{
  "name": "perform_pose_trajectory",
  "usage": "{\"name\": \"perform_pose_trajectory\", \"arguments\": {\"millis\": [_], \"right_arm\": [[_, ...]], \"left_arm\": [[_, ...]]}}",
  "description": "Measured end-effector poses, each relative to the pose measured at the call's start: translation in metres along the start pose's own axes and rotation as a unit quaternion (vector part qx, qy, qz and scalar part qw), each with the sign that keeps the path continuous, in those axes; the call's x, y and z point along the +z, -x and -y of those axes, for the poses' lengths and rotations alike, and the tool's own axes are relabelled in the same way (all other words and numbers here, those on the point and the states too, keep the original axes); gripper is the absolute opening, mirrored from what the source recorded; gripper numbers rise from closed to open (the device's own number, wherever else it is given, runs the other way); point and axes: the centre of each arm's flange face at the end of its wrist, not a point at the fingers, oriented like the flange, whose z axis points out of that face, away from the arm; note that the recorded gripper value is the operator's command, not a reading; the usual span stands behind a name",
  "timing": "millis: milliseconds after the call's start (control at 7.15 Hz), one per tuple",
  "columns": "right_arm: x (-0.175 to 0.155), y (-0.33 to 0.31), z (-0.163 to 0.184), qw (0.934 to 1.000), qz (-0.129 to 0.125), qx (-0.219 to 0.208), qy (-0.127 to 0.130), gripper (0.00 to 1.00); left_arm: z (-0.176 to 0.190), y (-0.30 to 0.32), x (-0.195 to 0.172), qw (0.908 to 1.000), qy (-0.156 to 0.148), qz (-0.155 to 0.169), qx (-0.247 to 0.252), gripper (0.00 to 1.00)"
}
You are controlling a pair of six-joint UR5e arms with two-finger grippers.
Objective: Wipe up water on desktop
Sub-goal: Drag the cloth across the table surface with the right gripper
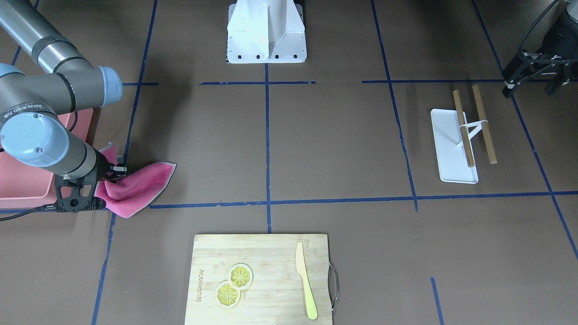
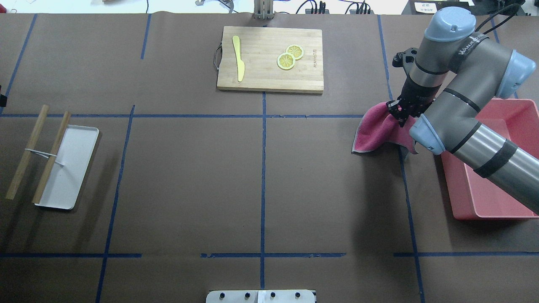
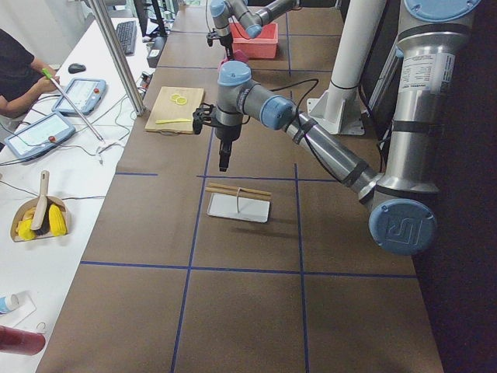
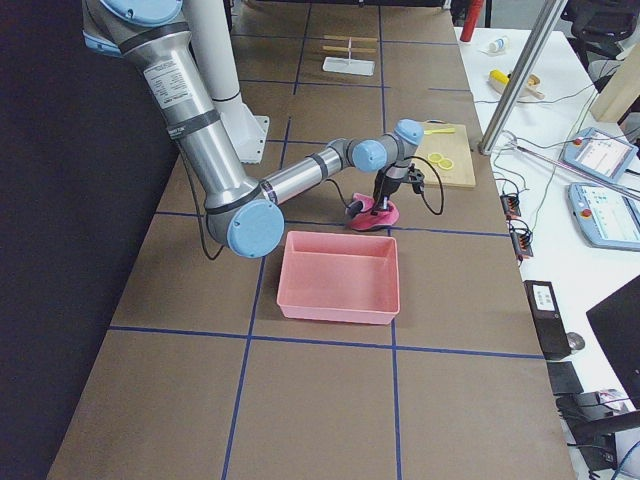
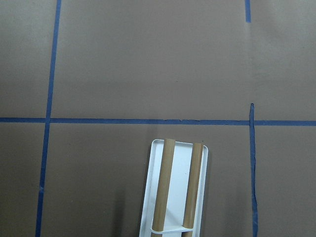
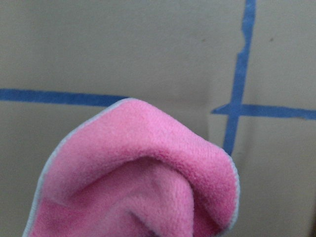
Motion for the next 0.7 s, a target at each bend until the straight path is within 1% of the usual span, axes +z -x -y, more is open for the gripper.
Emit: {"name": "perform_pose_trajectory", "arguments": {"millis": [140,280,419,699], "right_arm": [[0.004,0.013,-0.007,0.9999,0.008,-0.01,0.008,0.0],[0.012,0.038,-0.023,0.9994,0.019,-0.02,0.021,0.01],[0.022,0.07,-0.045,0.9987,0.028,-0.021,0.036,0.01],[0.041,0.139,-0.107,0.9968,0.044,-0.019,0.064,0.01]], "left_arm": [[-0.001,0.0,0.0,1.0,0.001,0.0,-0.001,1.0],[-0.001,0.001,0.001,1.0,0.002,0.0,-0.002,1.0],[-0.001,0.002,0.002,1.0,0.003,0.001,-0.002,1.0],[0.001,0.004,0.005,1.0,0.004,0.004,-0.001,1.0]]}}
